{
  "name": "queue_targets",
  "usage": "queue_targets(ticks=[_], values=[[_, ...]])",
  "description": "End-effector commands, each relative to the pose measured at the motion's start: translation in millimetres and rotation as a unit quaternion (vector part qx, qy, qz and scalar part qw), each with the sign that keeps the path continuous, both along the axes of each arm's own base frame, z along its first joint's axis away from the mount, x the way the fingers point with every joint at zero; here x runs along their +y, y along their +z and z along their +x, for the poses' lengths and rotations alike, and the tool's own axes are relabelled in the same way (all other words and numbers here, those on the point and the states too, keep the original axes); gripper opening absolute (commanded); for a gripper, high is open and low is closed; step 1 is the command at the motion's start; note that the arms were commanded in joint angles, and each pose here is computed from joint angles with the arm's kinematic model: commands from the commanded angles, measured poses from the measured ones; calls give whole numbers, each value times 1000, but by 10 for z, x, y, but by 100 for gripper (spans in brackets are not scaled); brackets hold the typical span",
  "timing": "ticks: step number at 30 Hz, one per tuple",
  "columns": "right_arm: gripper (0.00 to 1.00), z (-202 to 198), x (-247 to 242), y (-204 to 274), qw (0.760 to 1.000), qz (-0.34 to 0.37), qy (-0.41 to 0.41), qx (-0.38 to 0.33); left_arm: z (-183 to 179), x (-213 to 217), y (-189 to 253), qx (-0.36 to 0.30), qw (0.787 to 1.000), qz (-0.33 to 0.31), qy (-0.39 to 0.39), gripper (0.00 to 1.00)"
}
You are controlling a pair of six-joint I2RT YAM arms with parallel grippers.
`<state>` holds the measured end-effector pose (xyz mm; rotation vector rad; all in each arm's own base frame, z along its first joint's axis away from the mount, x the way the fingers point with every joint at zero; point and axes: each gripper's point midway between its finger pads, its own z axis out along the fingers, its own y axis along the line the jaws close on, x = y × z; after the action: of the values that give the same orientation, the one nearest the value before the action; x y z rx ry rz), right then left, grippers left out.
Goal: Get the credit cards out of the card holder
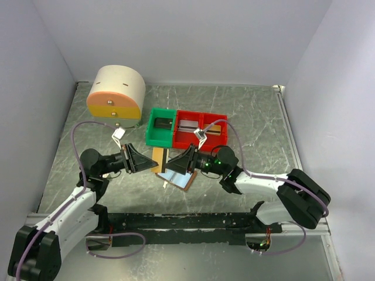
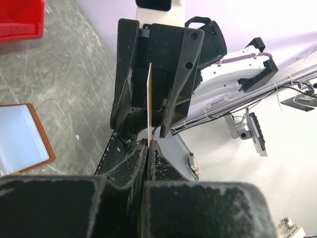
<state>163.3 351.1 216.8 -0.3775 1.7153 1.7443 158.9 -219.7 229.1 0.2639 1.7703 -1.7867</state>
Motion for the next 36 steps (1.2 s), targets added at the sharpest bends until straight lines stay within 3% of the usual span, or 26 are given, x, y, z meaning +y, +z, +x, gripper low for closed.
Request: queue_targets(ticks=[1, 7, 12, 24, 32, 36], values=[[46, 9, 18, 287, 998, 55, -5, -18, -107, -35, 84, -37, 999, -11, -22, 7], [41, 80, 64, 345, 997, 78, -16, 2, -131, -98, 23, -32, 999, -9, -24, 7], [27, 7, 112, 361, 995, 94, 10, 5, -110, -115, 40, -32, 999, -17, -15, 7], [15, -42, 106, 357, 996, 84, 21, -2, -83, -88, 23, -30, 999, -12, 10, 7], [0, -71, 102, 370, 996, 87, 27, 1, -97, -80, -14, -22, 1000, -11, 12, 7], [0, -24, 89, 319, 998, 69, 11, 3, -62, -76, -63, -15, 1000, 4, 21, 19]])
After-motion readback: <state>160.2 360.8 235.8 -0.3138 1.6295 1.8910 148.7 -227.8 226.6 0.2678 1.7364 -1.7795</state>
